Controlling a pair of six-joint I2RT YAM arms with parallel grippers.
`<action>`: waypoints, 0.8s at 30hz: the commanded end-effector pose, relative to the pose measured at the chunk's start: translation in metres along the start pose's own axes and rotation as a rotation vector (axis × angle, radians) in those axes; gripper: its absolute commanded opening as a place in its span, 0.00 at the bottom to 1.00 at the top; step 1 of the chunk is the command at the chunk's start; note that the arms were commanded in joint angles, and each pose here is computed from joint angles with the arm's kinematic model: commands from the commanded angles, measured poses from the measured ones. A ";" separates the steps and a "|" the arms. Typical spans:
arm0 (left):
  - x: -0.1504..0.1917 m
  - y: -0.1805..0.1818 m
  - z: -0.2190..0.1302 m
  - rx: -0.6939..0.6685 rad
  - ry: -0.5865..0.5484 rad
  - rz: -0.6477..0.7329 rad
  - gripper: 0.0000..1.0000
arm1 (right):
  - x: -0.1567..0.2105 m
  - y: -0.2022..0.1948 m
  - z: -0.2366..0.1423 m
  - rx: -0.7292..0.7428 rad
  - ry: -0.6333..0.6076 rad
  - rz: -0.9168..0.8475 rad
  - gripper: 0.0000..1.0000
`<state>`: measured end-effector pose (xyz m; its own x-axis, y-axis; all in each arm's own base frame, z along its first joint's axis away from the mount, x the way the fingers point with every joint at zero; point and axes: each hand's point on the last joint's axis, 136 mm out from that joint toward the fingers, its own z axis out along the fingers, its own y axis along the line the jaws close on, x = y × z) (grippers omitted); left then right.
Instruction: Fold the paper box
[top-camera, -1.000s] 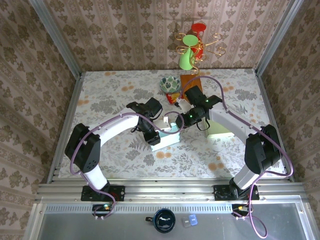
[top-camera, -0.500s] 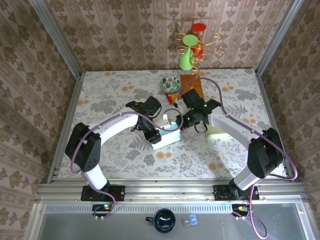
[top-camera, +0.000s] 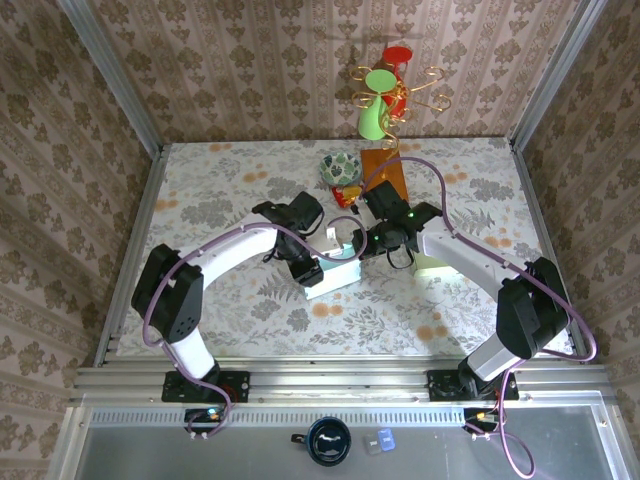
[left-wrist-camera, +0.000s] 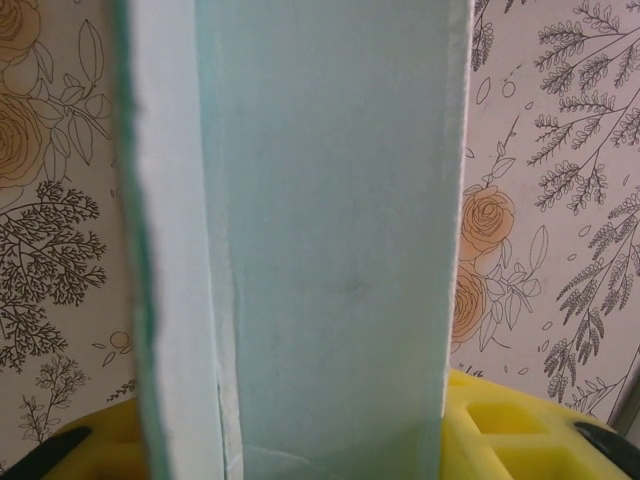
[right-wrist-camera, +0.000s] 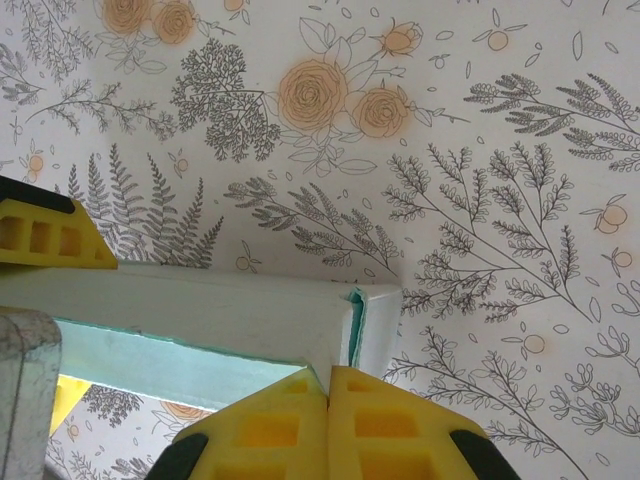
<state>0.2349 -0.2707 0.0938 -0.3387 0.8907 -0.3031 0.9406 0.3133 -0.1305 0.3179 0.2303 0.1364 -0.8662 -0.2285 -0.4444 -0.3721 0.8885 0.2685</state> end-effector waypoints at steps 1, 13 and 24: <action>0.001 0.011 -0.004 -0.037 0.019 -0.035 0.43 | 0.004 -0.003 -0.009 0.038 0.018 0.022 0.00; -0.006 0.018 -0.011 -0.058 -0.031 -0.076 0.51 | 0.018 -0.018 -0.005 0.102 -0.037 -0.031 0.00; -0.016 0.019 -0.026 -0.110 -0.175 -0.173 0.62 | 0.013 -0.007 -0.009 0.130 -0.089 0.013 0.00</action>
<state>0.2537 -0.2714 0.1110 -0.4404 0.8022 -0.4032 0.8915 0.4438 -0.0907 0.3104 0.2218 0.1350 -0.8309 -0.2121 -0.5144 -0.3488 0.9189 0.1844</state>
